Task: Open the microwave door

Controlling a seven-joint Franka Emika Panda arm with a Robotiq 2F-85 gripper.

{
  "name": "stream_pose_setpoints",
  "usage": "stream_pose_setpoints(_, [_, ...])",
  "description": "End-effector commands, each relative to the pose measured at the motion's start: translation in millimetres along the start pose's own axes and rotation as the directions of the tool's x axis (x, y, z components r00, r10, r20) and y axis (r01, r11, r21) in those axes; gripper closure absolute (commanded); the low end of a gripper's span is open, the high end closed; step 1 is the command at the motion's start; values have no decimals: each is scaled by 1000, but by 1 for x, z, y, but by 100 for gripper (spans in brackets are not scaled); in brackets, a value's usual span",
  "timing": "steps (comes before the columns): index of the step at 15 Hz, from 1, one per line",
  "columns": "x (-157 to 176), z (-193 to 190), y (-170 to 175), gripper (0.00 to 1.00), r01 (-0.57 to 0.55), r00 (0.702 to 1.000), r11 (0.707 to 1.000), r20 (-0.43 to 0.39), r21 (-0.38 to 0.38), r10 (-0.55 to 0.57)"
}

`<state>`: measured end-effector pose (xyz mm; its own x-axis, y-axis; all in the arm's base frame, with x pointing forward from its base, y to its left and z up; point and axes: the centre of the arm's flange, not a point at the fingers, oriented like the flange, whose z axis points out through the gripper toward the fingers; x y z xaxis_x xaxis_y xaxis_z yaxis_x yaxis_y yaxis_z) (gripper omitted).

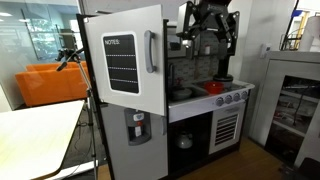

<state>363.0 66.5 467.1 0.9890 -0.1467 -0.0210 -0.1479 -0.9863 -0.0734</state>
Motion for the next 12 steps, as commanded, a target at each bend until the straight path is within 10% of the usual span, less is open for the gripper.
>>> stream_pose_setpoints(1, [23, -14, 39, 0, -29, 1000, 999, -10, 16, 29])
stream_pose_setpoints(12, [80, -24, 118, 0, -168, 958, 985, -230, 44, 174])
